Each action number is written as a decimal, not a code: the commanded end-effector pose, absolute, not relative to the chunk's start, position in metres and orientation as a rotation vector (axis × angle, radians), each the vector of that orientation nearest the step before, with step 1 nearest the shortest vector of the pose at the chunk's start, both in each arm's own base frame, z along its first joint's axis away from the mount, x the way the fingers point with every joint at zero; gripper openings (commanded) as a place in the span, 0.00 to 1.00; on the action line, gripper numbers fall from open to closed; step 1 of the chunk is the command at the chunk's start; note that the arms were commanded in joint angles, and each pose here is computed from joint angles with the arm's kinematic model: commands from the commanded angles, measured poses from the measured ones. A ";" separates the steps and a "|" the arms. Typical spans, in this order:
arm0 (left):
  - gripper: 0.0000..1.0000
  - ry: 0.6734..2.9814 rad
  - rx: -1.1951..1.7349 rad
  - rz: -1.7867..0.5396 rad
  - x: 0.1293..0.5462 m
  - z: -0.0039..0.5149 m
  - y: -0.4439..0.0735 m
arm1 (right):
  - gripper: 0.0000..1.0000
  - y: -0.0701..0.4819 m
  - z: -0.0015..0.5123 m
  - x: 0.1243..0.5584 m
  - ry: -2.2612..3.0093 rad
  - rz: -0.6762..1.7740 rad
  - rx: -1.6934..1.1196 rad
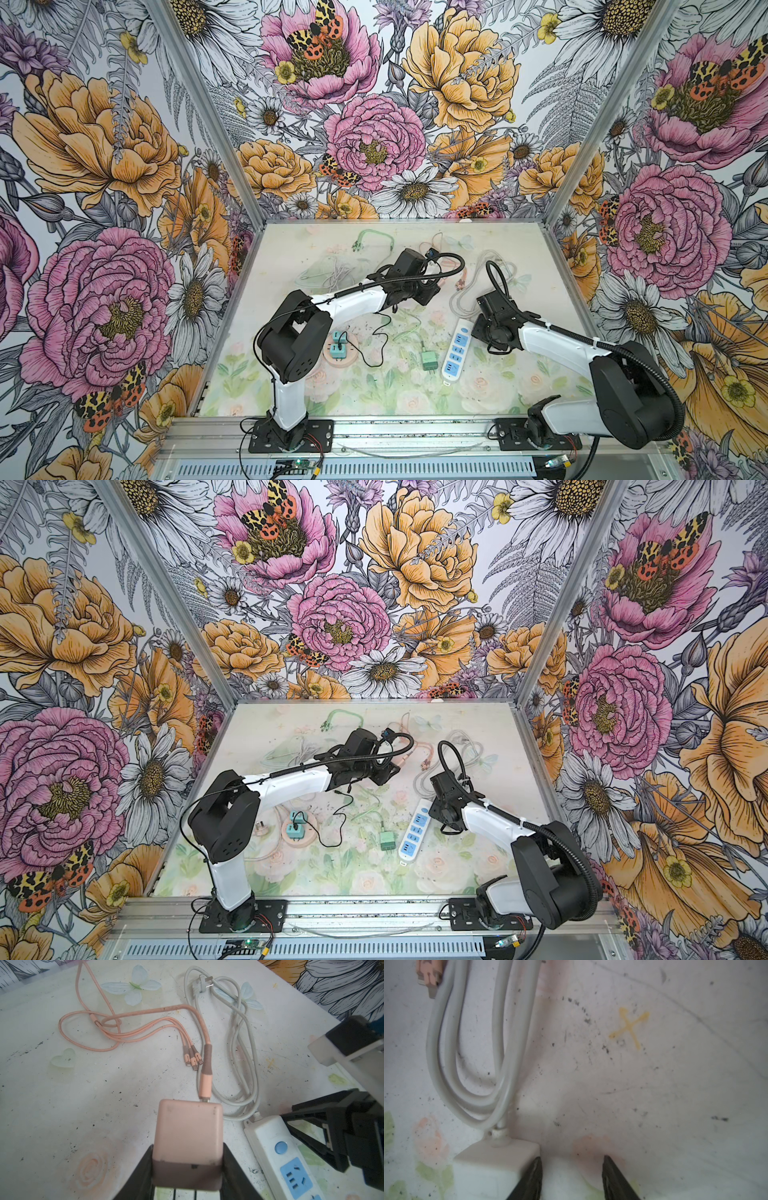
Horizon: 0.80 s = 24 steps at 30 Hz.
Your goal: Insert the plug
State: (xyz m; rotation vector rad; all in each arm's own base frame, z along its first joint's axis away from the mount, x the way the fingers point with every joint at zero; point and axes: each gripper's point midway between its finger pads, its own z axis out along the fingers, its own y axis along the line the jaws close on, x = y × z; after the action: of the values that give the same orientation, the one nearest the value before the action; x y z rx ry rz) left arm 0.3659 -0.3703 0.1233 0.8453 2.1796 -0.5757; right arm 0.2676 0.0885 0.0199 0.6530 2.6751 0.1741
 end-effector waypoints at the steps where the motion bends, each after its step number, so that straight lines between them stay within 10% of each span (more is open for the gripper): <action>1: 0.24 2.144 0.787 -0.590 0.366 0.135 -0.370 | 0.49 0.095 0.025 0.291 2.636 0.164 0.585; 24: 0.24 2.089 0.746 -0.588 0.336 0.146 -0.348 | 0.54 0.132 0.124 0.301 2.449 0.575 0.292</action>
State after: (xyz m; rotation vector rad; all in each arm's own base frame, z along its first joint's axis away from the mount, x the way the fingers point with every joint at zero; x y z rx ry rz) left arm 0.3372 -0.3433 0.1243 0.7513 2.1750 -0.5706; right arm 0.2982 0.1212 0.0896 0.4216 2.5122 0.4643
